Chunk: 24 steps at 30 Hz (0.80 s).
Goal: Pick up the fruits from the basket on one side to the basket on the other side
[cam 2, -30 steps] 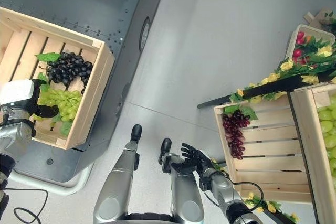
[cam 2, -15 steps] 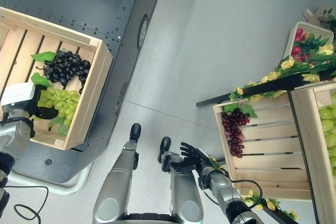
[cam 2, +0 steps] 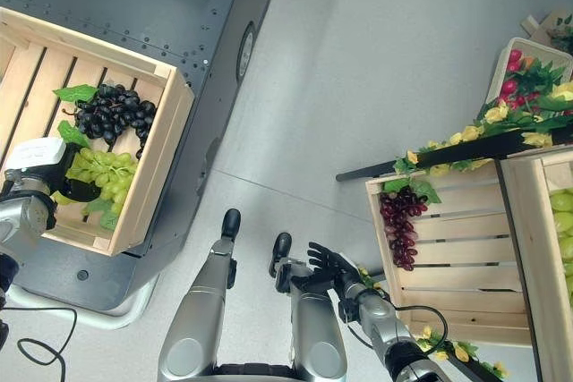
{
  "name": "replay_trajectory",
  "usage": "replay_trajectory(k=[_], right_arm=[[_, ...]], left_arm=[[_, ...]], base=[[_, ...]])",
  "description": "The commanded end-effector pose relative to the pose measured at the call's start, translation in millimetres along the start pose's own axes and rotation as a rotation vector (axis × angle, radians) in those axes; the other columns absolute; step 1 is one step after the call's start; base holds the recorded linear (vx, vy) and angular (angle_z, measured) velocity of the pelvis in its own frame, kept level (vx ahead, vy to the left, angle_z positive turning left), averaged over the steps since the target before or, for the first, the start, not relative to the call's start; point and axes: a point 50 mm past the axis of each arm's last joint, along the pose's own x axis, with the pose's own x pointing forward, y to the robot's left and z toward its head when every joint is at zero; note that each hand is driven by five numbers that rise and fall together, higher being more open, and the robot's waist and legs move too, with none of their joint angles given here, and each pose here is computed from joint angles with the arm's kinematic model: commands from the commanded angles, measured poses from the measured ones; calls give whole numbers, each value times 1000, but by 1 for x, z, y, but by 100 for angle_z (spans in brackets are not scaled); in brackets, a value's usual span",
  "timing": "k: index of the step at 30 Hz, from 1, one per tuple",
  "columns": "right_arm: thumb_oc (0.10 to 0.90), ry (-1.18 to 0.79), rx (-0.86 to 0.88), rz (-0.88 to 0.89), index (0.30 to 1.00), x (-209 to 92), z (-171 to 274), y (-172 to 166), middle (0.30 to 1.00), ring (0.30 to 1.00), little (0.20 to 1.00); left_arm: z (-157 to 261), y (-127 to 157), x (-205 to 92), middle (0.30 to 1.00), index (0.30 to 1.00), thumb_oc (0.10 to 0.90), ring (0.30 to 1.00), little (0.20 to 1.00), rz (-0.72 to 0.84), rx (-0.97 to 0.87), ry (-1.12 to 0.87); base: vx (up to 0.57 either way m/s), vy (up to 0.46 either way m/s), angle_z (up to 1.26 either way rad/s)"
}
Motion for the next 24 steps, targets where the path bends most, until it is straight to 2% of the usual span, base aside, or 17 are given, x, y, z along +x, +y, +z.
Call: replay_trajectory(k=[1,2,6,24], right_arm=[[800,-10,-3,11,900,-13,-7,-7,900,900,900],[800,-8,-3,8,900,-13,-8,-8,900,900,900],[800,-2,-12,13,900,-13,-9,-8,900,900,900],[800,-18,18,-8,900,-16,-13,-9,900,900,900]], left_arm=[[2,8,-2,476,476,518,476,476,37,-39,-52],[2,8,-2,300,300,400,300,300,34,-44,-54],[4,3,-3,300,300,400,300,300,36,-42,-61],[-4,14,-15,300,300,400,300,300,241,-38,-121]], base=[[0,0,0],[0,0,0],[0,0,0],[14,1,0]])
